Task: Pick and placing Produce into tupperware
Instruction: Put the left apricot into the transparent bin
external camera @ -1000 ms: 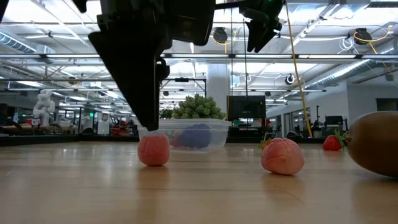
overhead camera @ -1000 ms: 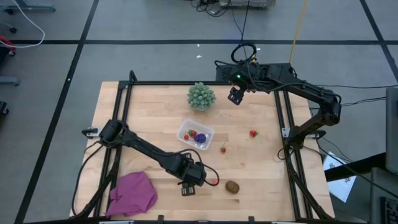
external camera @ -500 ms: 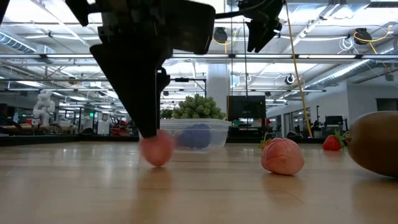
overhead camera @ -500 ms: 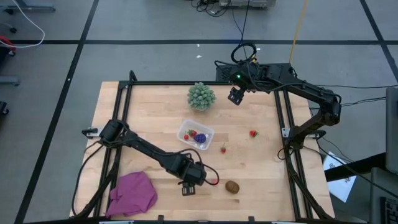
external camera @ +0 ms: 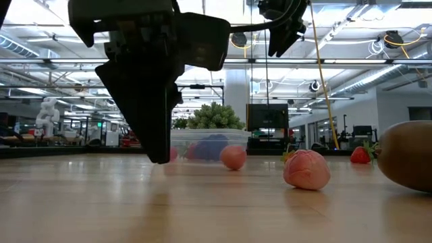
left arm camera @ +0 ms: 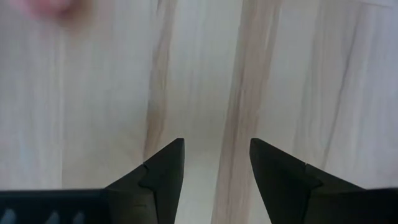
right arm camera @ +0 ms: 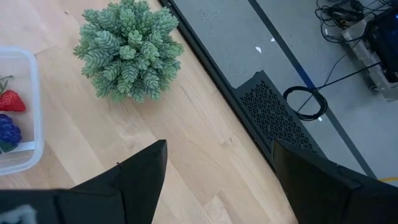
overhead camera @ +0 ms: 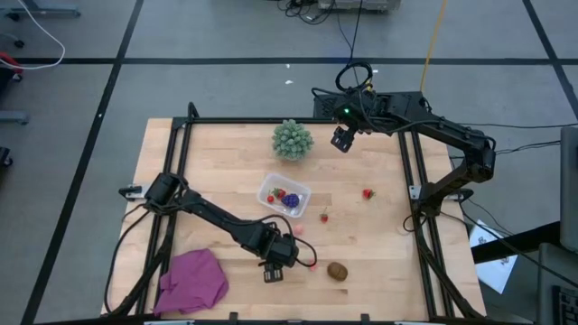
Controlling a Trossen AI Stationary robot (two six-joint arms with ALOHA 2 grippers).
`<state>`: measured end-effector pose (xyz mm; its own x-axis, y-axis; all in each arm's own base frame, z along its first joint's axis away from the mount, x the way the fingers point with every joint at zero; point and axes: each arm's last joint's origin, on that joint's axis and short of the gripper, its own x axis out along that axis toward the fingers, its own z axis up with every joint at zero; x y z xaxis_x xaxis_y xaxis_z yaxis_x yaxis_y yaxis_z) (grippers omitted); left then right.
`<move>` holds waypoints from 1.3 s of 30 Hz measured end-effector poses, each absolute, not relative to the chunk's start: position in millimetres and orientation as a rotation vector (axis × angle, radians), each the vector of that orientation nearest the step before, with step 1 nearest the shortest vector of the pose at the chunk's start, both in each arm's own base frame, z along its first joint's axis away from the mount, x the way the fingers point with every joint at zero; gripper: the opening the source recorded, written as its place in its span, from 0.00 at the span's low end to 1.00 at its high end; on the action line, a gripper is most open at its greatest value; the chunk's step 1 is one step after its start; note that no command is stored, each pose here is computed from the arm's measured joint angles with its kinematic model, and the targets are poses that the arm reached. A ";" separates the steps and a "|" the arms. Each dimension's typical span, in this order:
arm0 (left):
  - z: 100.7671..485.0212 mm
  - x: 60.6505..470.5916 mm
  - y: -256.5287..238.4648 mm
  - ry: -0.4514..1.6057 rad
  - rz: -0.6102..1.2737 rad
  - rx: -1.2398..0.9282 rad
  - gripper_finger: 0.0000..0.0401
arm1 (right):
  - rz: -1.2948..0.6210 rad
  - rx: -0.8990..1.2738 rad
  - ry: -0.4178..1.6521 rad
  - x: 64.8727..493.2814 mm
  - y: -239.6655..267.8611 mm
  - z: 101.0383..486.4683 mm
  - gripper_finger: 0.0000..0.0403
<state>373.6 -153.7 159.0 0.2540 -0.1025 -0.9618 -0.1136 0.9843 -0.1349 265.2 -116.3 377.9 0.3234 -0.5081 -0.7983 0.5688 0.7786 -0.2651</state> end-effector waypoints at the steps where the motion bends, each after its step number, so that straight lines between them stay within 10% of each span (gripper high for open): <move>1: 158.9 373.6 -153.5 1.317 0.009 -0.189 0.47 | -0.707 0.068 1.021 265.3 -116.3 377.8 0.70; 39: 161.9 392.6 -117.1 1.238 0.058 -0.210 0.47 | -0.707 0.067 1.021 265.3 -116.3 377.9 0.70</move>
